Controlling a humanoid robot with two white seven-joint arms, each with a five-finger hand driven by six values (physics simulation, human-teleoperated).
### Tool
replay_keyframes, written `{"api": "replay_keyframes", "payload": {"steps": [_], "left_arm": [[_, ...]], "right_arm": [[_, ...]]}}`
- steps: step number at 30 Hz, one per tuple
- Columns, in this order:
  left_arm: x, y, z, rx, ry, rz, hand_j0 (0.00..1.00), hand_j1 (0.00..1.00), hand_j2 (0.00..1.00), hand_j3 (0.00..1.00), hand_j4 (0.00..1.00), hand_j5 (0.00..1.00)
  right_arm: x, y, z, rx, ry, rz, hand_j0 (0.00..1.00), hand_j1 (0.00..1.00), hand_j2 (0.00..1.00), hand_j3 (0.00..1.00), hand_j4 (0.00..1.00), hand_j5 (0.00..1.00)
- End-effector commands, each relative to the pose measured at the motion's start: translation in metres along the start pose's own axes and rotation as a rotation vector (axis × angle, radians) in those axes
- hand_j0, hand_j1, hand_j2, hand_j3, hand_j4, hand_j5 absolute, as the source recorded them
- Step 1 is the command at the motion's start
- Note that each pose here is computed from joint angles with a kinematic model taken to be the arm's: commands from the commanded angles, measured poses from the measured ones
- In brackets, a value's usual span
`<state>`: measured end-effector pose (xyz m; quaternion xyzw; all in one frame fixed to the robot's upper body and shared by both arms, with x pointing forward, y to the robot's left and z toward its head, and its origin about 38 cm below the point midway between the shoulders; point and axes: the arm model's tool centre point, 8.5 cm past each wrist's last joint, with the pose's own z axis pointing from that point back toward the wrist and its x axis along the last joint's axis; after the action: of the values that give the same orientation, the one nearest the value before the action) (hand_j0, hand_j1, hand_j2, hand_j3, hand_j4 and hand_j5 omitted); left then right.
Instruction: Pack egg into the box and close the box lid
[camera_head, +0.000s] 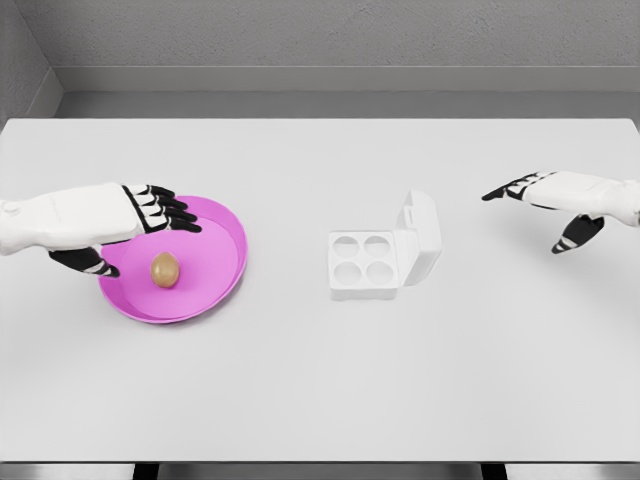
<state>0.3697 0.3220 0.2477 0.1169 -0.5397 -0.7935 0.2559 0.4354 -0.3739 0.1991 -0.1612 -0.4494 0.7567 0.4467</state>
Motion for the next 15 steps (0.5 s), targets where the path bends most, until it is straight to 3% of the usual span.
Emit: {"api": "replay_keyframes", "payload": {"steps": [1,3,7,15], "left_arm": [[-0.003,-0.003,-0.002,-0.008,0.010,0.004,1.00,1.00,1.00,1.00,1.00,1.00],[-0.004,-0.009,-0.009,-0.052,0.035,-0.063,1.00,1.00,1.00,1.00,1.00,1.00],[0.000,-0.017,-0.010,-0.163,0.029,-0.078,1.00,1.00,1.00,1.00,1.00,1.00],[0.002,-0.006,-0.030,-0.109,0.007,-0.096,1.00,1.00,1.00,1.00,1.00,1.00]], "right_arm": [[0.001,0.001,-0.002,0.001,-0.006,-0.004,1.00,1.00,1.00,1.00,1.00,1.00],[0.001,-0.001,-0.002,-0.003,-0.008,-0.002,1.00,1.00,1.00,1.00,1.00,1.00],[-0.001,0.002,0.000,0.005,-0.002,-0.003,1.00,1.00,1.00,1.00,1.00,1.00],[-0.001,-0.005,0.006,-0.007,-0.018,0.029,1.00,1.00,1.00,1.00,1.00,1.00]]}}
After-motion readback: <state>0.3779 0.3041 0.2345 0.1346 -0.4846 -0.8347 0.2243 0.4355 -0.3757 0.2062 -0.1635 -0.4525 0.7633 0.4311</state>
